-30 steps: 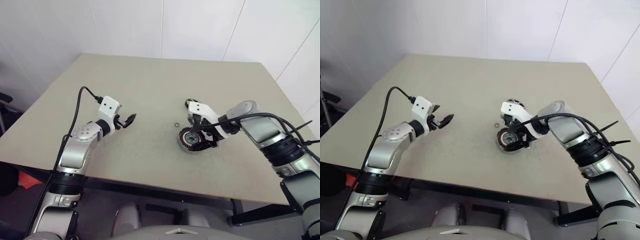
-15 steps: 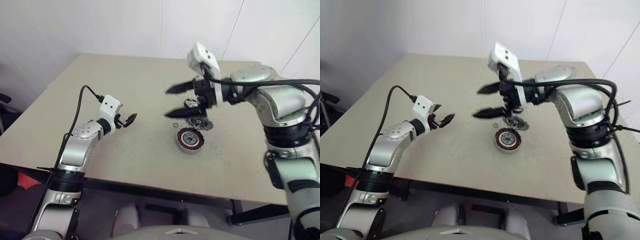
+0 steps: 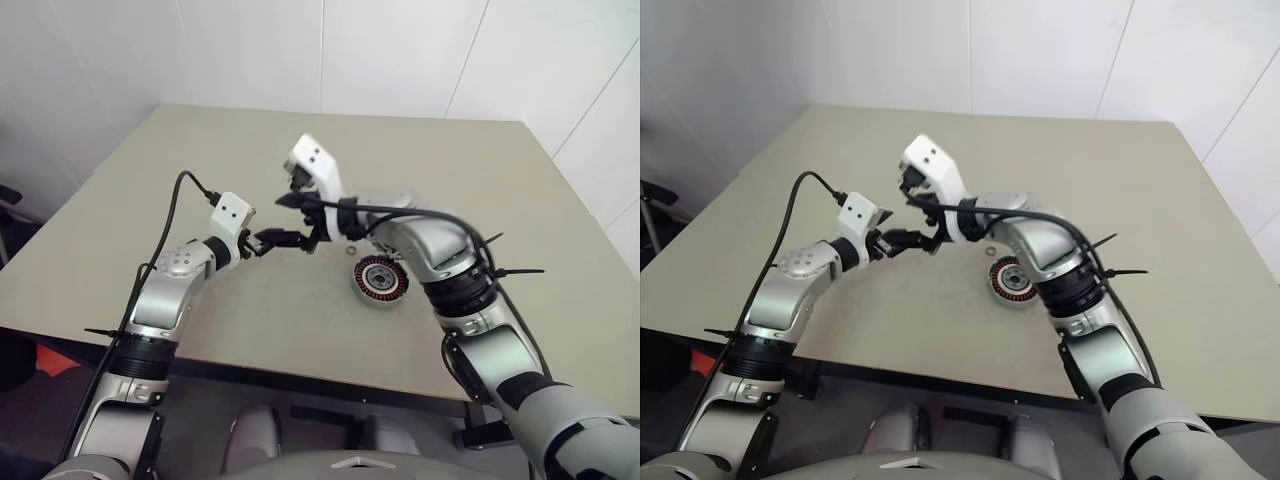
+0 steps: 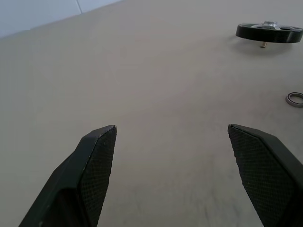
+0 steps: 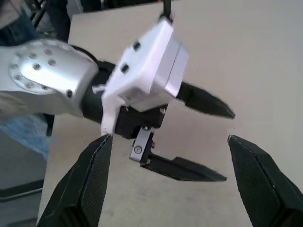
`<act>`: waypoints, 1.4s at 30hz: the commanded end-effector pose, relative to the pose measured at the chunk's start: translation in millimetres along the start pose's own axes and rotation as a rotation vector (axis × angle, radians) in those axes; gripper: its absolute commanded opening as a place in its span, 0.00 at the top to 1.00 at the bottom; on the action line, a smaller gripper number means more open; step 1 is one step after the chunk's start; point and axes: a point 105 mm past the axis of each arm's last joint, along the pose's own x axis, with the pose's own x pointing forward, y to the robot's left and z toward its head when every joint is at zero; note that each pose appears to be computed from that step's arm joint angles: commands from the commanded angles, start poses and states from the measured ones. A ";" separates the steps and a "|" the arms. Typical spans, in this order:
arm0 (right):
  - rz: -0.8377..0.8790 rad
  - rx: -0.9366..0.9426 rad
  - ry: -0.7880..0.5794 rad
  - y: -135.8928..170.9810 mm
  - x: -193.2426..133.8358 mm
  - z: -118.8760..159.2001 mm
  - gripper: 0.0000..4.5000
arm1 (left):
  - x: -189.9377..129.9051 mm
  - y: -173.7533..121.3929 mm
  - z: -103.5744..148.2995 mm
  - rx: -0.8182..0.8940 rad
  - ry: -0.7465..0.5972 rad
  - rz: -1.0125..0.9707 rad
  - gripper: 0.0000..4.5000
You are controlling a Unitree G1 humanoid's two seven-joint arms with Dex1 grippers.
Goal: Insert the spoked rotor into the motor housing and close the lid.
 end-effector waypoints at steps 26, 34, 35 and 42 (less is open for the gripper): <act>-0.169 -0.181 -0.394 -17.4 -101.3 141.6 0.53 | 24.1 -6.6 19.7 0.213 -0.076 -0.121 0.11; -0.359 -0.180 -0.405 -53.9 -129.2 139.4 0.53 | 94.2 -48.9 33.4 0.201 -0.152 -0.215 0.11; -0.374 -0.181 -0.401 -55.7 -130.7 137.8 0.53 | 99.9 -55.9 32.1 0.184 -0.144 -0.233 0.11; -0.422 -0.175 -0.395 -58.1 -138.6 131.4 0.53 | 116.4 -97.7 15.5 0.113 -0.065 -0.361 0.11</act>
